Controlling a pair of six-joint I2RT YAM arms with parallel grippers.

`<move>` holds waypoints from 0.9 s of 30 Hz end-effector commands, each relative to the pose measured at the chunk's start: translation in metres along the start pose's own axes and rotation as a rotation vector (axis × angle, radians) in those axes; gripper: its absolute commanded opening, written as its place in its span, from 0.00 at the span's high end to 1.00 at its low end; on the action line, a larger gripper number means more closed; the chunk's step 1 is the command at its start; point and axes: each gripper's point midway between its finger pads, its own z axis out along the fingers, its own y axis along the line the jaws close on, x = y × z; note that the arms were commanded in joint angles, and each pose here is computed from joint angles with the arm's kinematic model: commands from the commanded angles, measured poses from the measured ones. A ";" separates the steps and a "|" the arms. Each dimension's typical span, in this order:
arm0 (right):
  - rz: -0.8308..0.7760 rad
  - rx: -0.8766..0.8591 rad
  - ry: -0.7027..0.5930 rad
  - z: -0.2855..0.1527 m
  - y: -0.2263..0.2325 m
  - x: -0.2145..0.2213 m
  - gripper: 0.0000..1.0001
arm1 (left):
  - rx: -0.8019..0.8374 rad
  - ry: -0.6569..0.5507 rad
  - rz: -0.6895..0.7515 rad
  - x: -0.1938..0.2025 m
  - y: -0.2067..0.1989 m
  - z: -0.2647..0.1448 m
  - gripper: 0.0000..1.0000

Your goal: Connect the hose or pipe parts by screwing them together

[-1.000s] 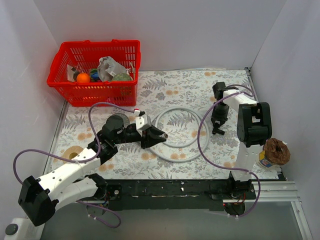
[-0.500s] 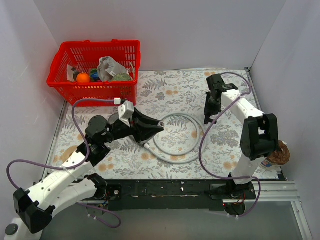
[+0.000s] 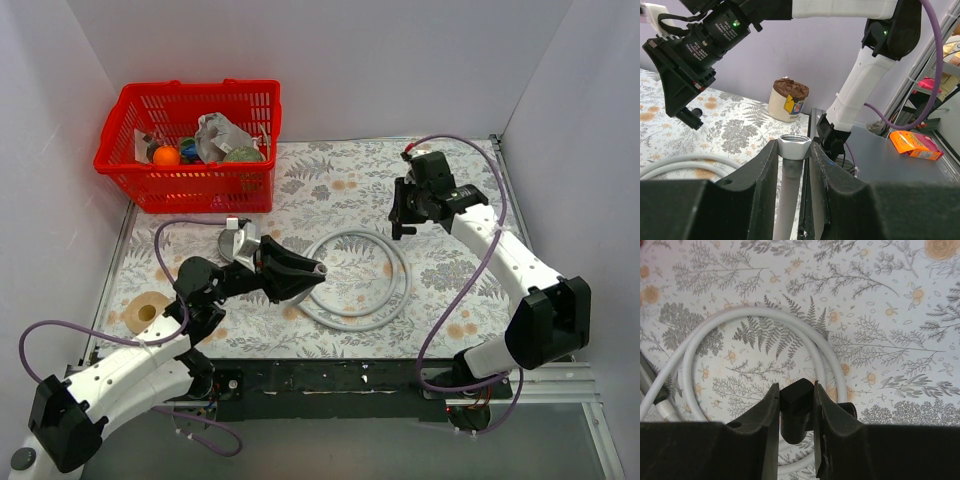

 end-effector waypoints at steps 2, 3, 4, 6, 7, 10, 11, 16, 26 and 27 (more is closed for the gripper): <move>-0.108 -0.071 0.156 0.018 0.036 0.051 0.99 | 0.029 -0.050 0.086 -0.003 -0.006 -0.007 1.00; -0.124 -0.075 0.169 0.020 0.042 0.058 0.99 | 0.024 -0.050 0.088 -0.002 -0.005 -0.008 1.00; -0.156 -0.096 0.196 0.022 0.056 0.069 0.99 | 0.015 -0.046 0.085 0.001 -0.004 -0.010 1.00; -0.178 -0.088 0.257 0.034 0.064 0.088 0.99 | 0.017 -0.053 0.099 0.002 -0.005 -0.013 1.00; -0.211 -0.096 0.280 0.037 0.074 0.098 0.99 | 0.020 -0.054 0.104 0.002 -0.007 -0.014 1.00; -0.260 -0.077 0.330 0.053 0.083 0.113 0.99 | 0.013 -0.063 0.100 0.002 -0.009 -0.019 1.00; -0.270 -0.068 0.357 0.061 0.083 0.121 0.99 | 0.009 -0.064 0.093 0.004 -0.009 -0.021 1.00; -0.292 -0.034 0.428 0.075 0.078 0.137 0.99 | 0.032 -0.083 0.131 -0.001 -0.017 -0.034 1.00; -0.343 0.064 0.619 0.091 0.068 0.151 0.53 | 0.021 -0.069 0.152 0.017 -0.014 -0.047 1.00; -0.352 0.085 0.649 0.088 0.063 0.153 0.52 | 0.023 -0.073 0.160 0.016 -0.014 -0.048 1.00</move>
